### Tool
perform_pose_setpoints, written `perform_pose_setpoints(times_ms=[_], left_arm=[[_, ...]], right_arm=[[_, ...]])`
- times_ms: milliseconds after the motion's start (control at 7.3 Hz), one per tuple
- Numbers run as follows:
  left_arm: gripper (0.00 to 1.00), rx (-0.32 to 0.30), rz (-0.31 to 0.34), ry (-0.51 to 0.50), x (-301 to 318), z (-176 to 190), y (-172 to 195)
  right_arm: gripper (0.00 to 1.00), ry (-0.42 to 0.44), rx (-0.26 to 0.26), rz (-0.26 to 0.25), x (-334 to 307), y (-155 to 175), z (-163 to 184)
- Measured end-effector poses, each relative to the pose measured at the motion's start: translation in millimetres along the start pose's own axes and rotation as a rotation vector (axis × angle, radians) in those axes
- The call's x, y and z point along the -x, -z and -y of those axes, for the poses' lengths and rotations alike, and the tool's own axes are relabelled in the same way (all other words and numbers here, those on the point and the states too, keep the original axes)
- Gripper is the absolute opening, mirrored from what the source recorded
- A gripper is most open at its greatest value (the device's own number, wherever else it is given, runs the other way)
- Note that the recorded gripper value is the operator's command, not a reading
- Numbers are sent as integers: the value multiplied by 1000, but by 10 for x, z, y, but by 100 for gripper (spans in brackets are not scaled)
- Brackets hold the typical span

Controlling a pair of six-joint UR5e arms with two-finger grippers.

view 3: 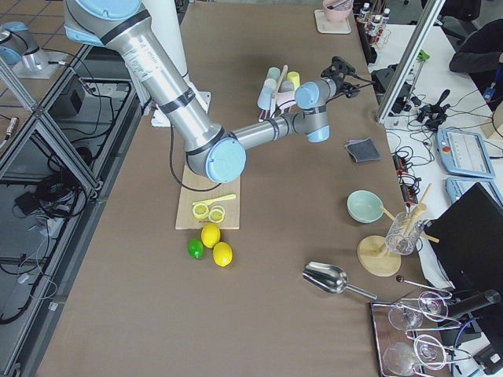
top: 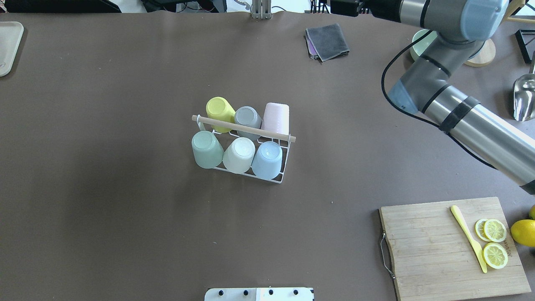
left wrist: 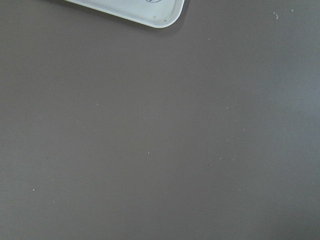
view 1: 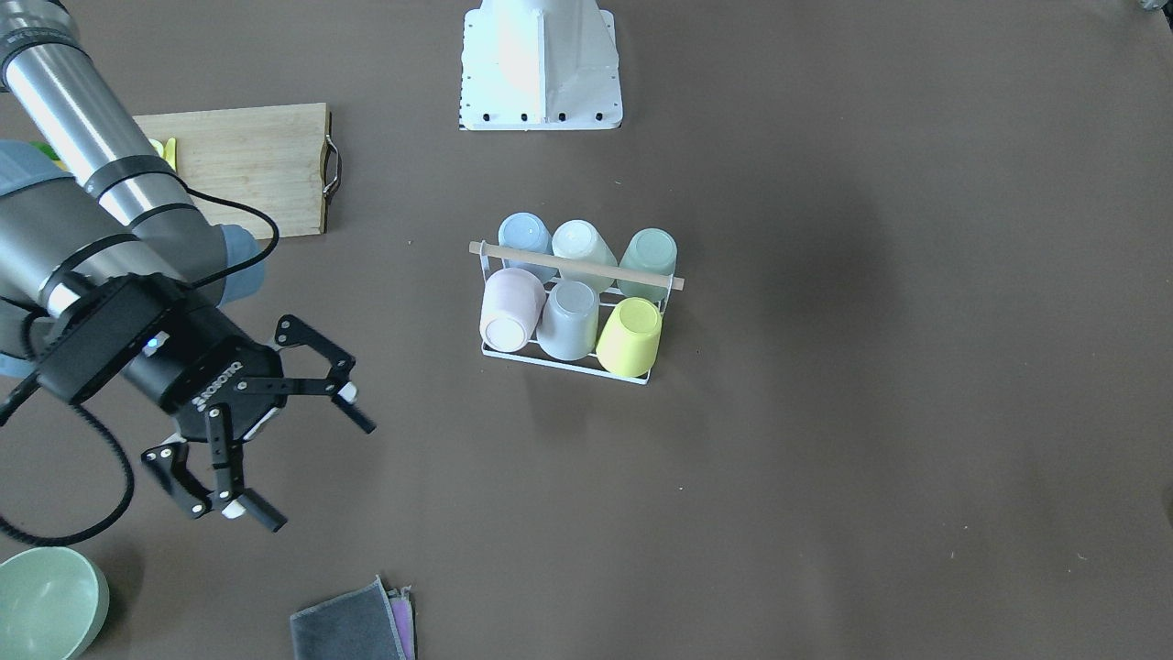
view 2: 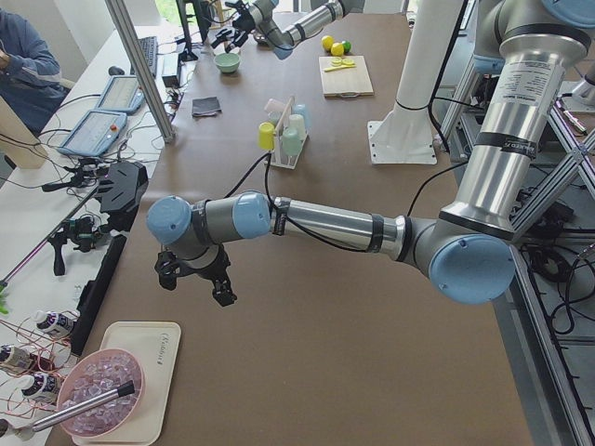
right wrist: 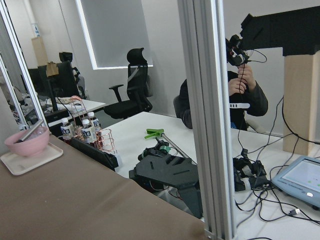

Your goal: Place cup on cup holder

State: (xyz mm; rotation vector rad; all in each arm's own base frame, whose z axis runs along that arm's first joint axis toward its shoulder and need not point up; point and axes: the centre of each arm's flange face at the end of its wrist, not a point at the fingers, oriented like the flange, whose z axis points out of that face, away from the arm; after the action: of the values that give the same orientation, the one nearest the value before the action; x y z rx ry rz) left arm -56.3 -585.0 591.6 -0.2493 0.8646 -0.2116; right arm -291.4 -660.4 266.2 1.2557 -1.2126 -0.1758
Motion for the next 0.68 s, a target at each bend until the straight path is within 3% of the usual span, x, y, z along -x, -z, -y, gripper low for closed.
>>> perform_pose_setpoints(times_ms=[274, 685], left_arm=[[99, 7, 31, -160, 25, -8, -51], [99, -6, 103, -340, 70, -38, -94]], right_arm=[[100, -53, 176, -107, -386, 95, 90], [100, -230, 343, -227, -62, 389, 23]])
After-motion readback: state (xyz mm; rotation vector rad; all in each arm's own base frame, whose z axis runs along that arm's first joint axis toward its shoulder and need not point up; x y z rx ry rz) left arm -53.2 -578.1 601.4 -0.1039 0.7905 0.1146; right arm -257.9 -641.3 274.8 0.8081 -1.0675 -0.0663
